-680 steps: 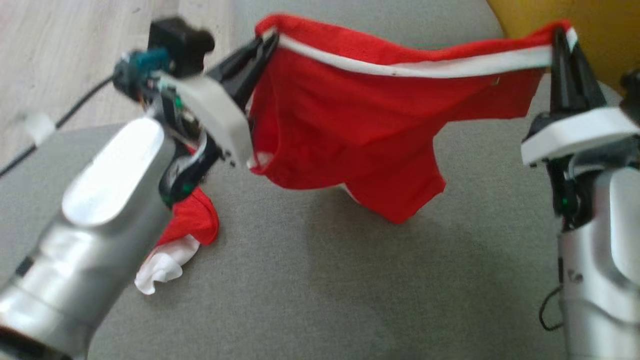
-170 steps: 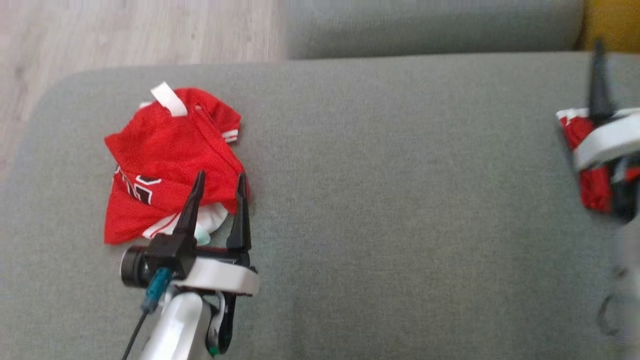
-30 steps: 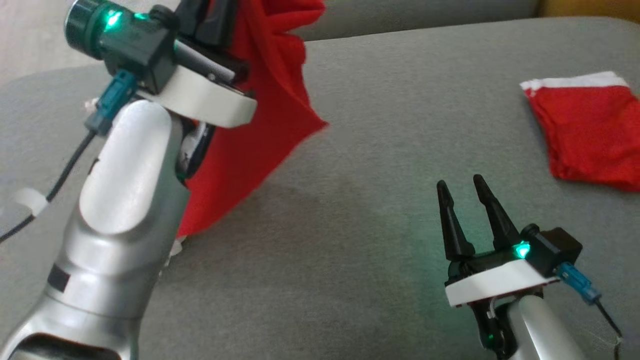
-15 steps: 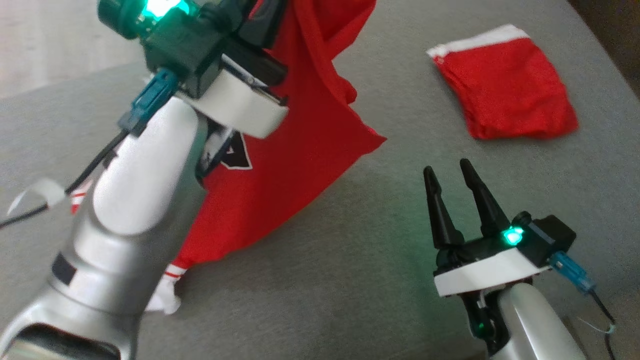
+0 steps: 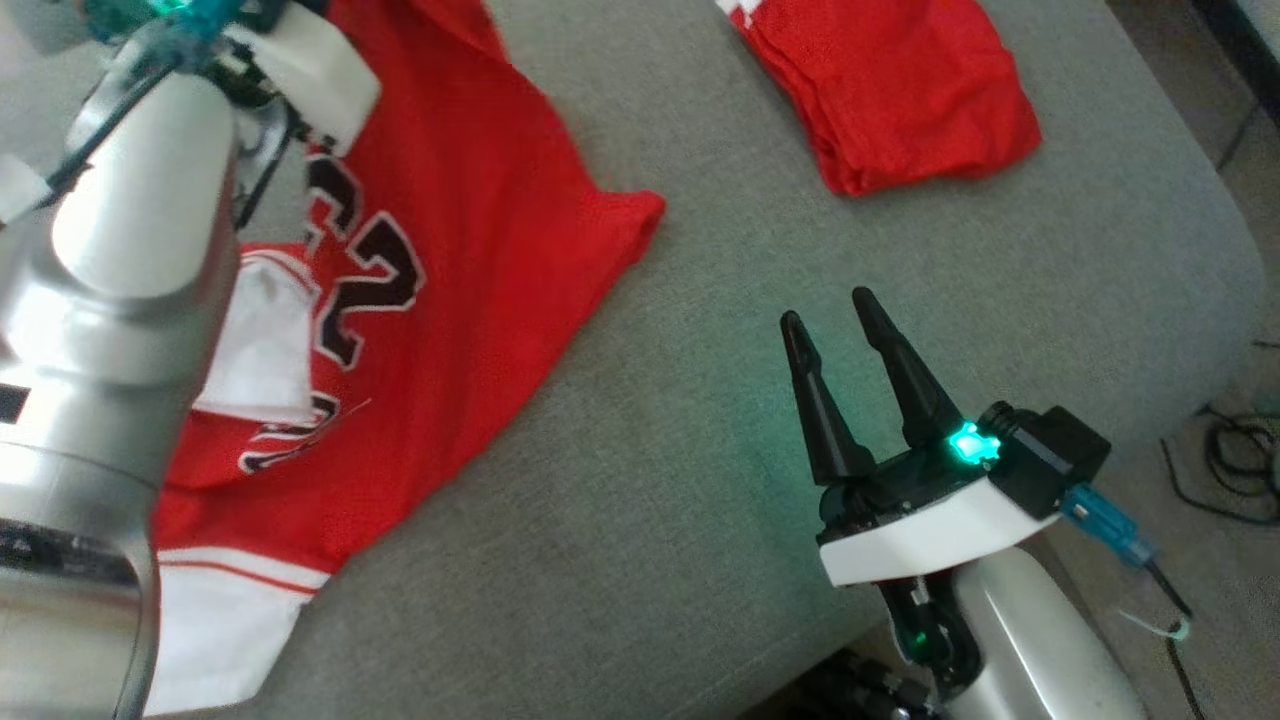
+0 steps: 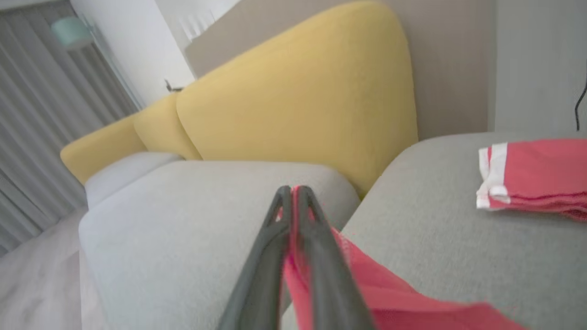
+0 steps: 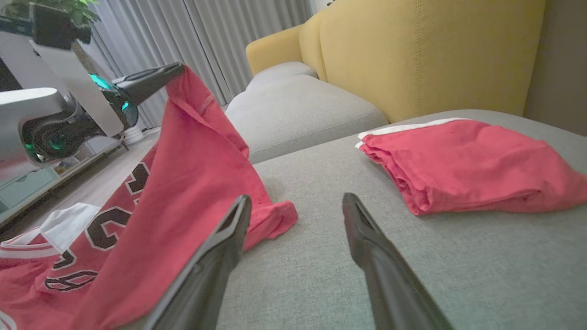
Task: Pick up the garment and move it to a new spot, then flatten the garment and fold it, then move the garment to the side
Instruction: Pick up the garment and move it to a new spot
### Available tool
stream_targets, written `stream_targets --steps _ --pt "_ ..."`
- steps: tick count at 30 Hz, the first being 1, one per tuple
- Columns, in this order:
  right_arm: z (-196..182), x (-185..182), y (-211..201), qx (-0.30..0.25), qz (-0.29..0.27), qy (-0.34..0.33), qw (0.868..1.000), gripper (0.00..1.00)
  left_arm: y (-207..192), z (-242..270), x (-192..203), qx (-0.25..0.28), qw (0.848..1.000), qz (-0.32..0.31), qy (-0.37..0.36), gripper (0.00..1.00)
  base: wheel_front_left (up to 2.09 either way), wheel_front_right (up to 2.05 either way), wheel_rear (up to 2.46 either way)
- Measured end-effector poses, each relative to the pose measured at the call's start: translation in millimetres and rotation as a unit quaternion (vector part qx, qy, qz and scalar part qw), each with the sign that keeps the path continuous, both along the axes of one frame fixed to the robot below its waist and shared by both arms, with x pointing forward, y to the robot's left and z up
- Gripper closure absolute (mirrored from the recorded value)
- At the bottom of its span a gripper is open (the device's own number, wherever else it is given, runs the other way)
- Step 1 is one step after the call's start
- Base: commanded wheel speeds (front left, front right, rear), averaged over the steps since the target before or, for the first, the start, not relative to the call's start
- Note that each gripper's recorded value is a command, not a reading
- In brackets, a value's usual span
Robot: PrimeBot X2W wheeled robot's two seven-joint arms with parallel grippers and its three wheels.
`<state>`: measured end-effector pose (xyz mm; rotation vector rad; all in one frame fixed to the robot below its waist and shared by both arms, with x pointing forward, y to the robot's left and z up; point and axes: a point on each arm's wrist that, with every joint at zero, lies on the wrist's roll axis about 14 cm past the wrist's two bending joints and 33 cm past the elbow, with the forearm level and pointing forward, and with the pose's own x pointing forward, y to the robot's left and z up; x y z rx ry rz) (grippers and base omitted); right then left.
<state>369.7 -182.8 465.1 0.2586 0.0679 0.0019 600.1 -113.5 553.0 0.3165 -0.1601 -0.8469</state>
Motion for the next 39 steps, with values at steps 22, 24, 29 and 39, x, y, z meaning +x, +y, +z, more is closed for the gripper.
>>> stream_targets --steps 22,24,29,39 --pt "-3.9 31.8 14.2 -0.017 0.034 -0.011 0.999 0.00 92.6 -0.1 -8.3 -0.088 0.990 0.105 0.040 0.00 0.00 0.00 0.00" --pt "-0.7 35.2 17.3 -0.020 0.039 -0.018 0.999 0.00 118.3 -11.1 -21.6 -0.096 0.985 0.136 0.053 0.00 0.00 0.00 0.00" --pt "-4.8 31.7 34.2 -0.026 0.064 -0.013 0.998 0.00 187.8 -39.0 -69.8 -0.122 0.963 0.229 0.078 0.00 0.00 0.00 0.00" --pt "6.4 28.3 61.4 -0.029 0.103 -0.031 0.994 0.00 249.9 -84.4 -185.0 -0.171 0.911 0.351 0.136 0.00 0.00 0.00 0.00"
